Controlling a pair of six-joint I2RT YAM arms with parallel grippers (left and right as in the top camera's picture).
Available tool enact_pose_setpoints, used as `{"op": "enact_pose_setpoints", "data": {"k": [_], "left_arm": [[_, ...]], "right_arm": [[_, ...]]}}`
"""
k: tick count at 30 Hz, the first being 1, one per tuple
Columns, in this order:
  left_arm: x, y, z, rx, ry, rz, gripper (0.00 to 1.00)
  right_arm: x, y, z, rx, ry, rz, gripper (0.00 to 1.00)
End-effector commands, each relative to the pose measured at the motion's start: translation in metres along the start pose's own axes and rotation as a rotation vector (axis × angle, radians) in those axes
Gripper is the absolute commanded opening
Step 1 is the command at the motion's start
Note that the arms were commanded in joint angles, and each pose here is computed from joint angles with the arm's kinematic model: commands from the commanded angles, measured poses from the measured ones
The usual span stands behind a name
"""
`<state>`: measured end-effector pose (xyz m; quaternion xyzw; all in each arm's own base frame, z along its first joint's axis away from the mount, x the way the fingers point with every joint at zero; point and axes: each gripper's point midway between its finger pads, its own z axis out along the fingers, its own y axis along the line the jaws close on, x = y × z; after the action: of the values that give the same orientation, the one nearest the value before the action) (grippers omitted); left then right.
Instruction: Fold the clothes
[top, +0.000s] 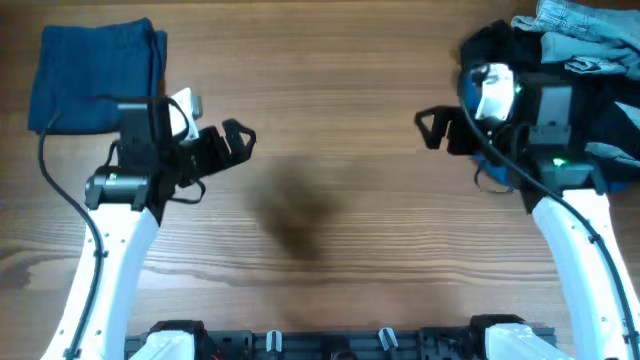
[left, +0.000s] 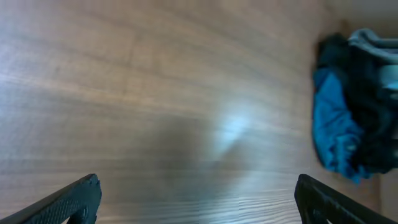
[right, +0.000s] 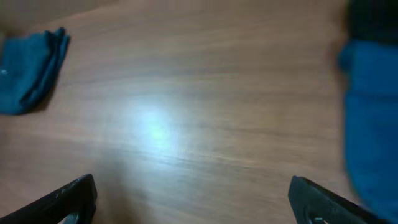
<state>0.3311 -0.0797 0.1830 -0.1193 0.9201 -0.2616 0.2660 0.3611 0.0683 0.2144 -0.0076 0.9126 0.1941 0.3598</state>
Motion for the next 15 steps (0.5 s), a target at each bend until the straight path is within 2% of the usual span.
{"op": "enact_pose_setpoints", "data": {"k": [1,5,8,12,15], "left_arm": [[-0.049,-0.037,-0.029,0.013,-0.131,0.09,1.0],[-0.097,-0.076,-0.062,-0.001,-0.226,0.136,0.99],[-0.111,-0.098,-0.069,0.019,-0.227,0.159,1.0],[-0.1,-0.12,-0.054,0.043,-0.167,0.2,0.99],[-0.079,-0.132,-0.029,0.045,-0.085,0.232,1.0]], "right_arm": [[-0.06,-0.014,-0.033,0.177,-0.164,-0.058,0.99],[-0.114,-0.033,-0.073,0.371,-0.348,-0.062,0.99],[-0.132,-0.058,-0.084,0.473,-0.427,-0.032,1.0],[-0.136,-0.113,-0.08,0.545,-0.448,0.128,0.99],[-0.134,-0.179,-0.069,0.491,-0.456,0.332,0.98]]}}
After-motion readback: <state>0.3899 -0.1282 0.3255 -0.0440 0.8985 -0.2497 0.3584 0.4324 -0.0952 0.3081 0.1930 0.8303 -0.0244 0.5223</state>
